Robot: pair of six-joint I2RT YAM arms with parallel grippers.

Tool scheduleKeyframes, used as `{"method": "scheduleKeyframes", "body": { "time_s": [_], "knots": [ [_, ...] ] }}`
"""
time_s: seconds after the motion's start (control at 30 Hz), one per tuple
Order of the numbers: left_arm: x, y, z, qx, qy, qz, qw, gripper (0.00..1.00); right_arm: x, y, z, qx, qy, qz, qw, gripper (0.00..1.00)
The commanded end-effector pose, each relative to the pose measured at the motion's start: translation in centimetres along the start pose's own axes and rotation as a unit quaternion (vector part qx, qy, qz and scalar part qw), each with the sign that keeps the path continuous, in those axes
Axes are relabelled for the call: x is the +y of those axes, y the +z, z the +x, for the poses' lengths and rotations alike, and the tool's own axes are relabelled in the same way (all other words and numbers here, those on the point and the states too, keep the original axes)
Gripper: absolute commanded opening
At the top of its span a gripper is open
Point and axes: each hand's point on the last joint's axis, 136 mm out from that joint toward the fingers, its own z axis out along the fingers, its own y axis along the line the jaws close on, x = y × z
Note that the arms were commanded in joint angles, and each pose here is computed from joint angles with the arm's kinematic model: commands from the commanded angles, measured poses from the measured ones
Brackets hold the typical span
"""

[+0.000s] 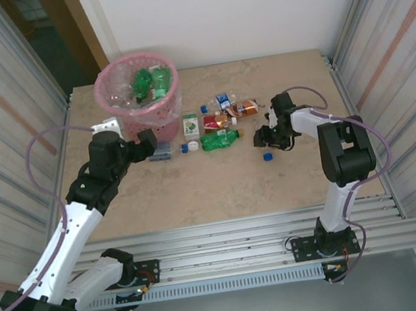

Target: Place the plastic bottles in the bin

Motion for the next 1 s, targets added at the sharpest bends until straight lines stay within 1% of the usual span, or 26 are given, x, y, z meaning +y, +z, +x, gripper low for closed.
{"method": "scheduleKeyframes", "body": {
  "time_s": [0.0,0.23,0.4,0.53,0.6,0.73,0.83,0.97],
  "knots": [
    [0.5,0.0,0.3,0.004,-0.022,-0.001,1.000,0.99,-0.1,0.3,0.1,-0.001,-0.005,0.021,1.000,0.48],
    [0.8,0.4,0.6,0.014,-0.061,0.017,0.998,0.99,1.4,-1.9,0.4,-0.030,-0.019,0.016,0.999,0.35],
    [0.9,0.1,0.4,0.011,-0.070,0.017,0.997,0.99,4.0,-4.6,0.5,-0.069,-0.036,-0.009,0.997,0.32],
    [0.2,-0.1,0.1,0.008,-0.072,0.035,0.997,0.99,6.9,-7.6,0.3,-0.116,-0.062,-0.040,0.991,0.31],
    [-0.3,-0.3,-0.1,0.008,-0.074,0.048,0.996,0.99,8.7,-9.1,0.5,-0.137,-0.077,-0.069,0.985,0.31],
    [-2.0,-0.7,-0.7,0.005,-0.079,0.095,0.992,0.99,12.7,-12.2,0.8,-0.182,-0.115,-0.135,0.967,0.31],
    [-4.1,-0.9,-1.2,0.010,-0.079,0.147,0.986,0.99,15.5,-14.1,1.2,-0.204,-0.147,-0.180,0.951,0.31],
    [-7.9,-1.1,-1.4,0.020,-0.055,0.210,0.976,0.99,19.1,-16.1,1.8,-0.228,-0.185,-0.233,0.927,0.31]
  ]
}}
